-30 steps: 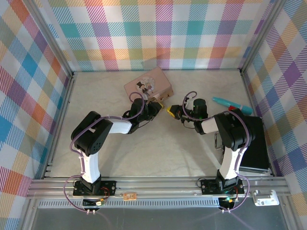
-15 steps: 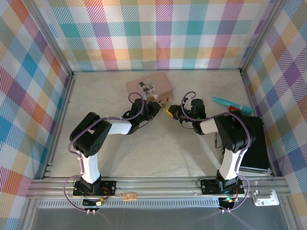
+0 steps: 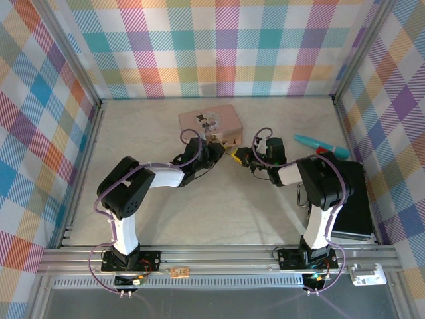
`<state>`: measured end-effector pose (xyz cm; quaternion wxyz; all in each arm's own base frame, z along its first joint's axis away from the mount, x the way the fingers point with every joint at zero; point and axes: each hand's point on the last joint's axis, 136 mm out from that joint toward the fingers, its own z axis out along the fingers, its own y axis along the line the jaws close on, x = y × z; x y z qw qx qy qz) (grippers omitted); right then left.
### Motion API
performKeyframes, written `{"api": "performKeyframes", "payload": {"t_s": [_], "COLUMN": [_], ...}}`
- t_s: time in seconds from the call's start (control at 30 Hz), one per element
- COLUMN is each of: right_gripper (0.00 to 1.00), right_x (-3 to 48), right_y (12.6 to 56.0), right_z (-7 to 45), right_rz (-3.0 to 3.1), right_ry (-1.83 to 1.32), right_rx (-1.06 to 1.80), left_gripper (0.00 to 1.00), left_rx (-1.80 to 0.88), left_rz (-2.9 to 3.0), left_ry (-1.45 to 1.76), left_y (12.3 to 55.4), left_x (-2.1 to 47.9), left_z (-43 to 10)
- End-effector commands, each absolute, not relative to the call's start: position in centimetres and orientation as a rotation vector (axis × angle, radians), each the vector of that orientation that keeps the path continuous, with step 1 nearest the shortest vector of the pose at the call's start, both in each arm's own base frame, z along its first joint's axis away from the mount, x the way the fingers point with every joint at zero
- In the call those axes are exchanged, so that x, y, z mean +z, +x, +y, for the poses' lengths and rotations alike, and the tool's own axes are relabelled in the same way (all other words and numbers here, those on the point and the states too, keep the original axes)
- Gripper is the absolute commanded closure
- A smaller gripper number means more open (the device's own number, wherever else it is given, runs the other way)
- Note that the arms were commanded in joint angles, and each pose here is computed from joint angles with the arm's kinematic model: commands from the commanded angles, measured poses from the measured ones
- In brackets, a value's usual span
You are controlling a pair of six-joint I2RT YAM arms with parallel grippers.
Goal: Unlock the padlock with the key
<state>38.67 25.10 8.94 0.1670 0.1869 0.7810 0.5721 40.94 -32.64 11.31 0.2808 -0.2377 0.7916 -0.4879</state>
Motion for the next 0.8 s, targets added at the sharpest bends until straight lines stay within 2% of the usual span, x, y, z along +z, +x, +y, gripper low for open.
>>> {"api": "performKeyframes", "payload": {"t_s": [0.0, 0.13, 0.47, 0.77], "right_gripper": [1.00, 1.00, 1.00, 1.00], "right_x": [9.3, 9.6, 8.5, 9.5], "right_y": [39.2, 39.1, 35.6, 35.0], "right_z": [25.1, 25.3, 23.1, 22.2], "right_rz": [2.194, 2.194, 2.336, 2.415], "right_ry": [0.528, 0.519, 0.472, 0.339], "right_rx": [1.633, 1.638, 1.524, 1.462], "left_gripper": [1.00, 1.00, 1.00, 1.00], "left_rx": [-1.449, -1.417, -1.018, -0.967], "left_rz": [1.997, 1.998, 2.069, 2.054], "left_ry": [-0.572, -0.596, -0.651, -0.689], "left_y": [41.5, 41.5, 43.8, 42.8], "left_x": [15.4, 15.3, 11.4, 8.2], "left_z": [-34.4, -33.9, -30.1, -28.2]}}
